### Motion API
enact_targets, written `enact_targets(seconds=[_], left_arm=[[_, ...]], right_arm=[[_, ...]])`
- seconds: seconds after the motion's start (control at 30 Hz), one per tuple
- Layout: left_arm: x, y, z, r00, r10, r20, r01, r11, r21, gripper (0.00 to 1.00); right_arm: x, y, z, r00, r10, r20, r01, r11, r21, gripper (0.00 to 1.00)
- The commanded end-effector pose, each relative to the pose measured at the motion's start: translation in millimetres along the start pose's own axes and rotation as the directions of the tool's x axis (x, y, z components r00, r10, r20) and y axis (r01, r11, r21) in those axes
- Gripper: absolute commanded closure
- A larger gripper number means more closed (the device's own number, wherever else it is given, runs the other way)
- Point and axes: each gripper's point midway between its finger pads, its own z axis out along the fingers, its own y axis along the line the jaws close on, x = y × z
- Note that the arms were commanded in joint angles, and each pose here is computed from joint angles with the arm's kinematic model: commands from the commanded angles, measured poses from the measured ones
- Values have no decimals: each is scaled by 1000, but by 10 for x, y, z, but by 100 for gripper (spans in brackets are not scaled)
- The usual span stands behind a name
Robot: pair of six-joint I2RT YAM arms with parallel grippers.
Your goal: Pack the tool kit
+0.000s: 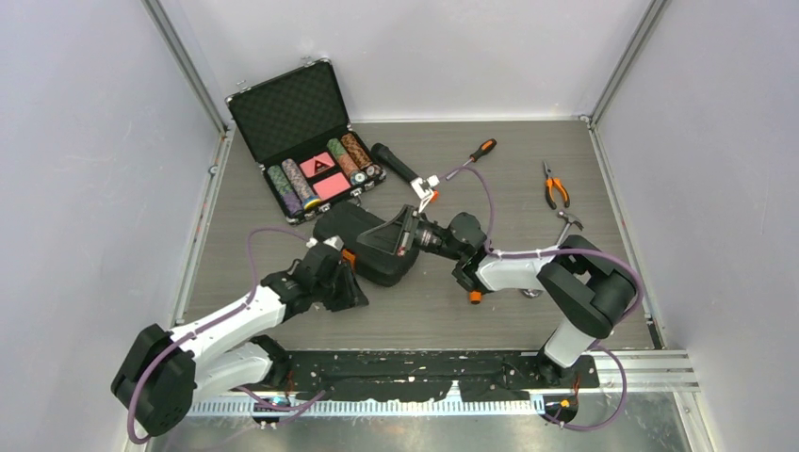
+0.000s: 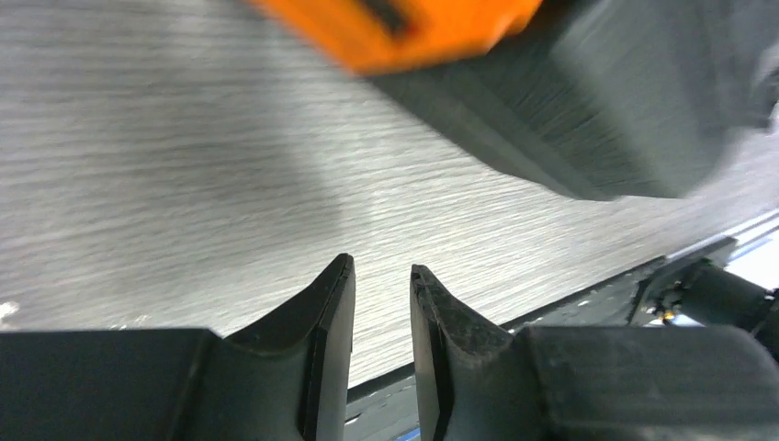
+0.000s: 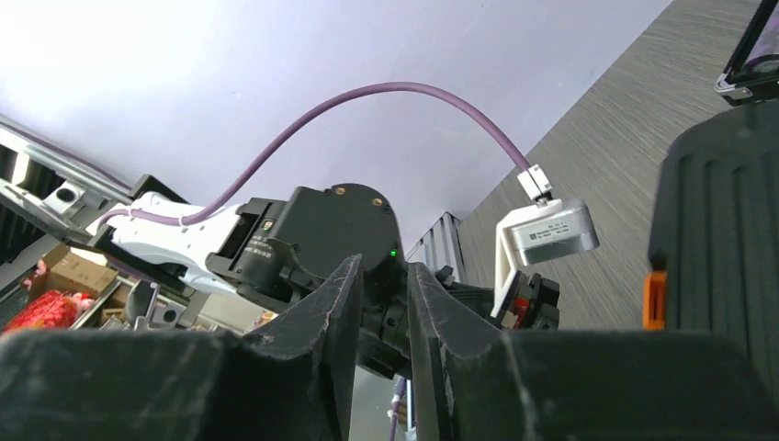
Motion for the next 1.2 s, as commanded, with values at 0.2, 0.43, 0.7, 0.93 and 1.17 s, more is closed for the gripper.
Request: enact_targets(seconds=[0.2, 0.43, 0.7, 0.93, 1.17], left_arm=[[-252, 132, -250, 988, 59, 145, -46, 995, -92, 58], [-473, 268, -468, 940, -73, 333, 87, 996, -28, 29], [-717, 391, -385, 906, -237, 349, 219, 971, 91, 17], [-922, 276, -366, 892, -258, 372, 224, 966, 132, 18], [-1012, 458, -320, 853, -315, 416, 292, 949, 119, 26]], right_arm=[[-349, -49, -209, 980, -197, 1, 195, 967, 163, 59], [-396, -691, -613, 905, -314, -288, 425, 719, 550, 34], [-174, -1137, -677, 839, -242, -488, 539, 501, 677, 25], [-20, -1350, -469, 800, -210, -561, 586, 475, 657, 25], [77, -1593, -468, 770, -169, -615, 618, 436, 654, 24]])
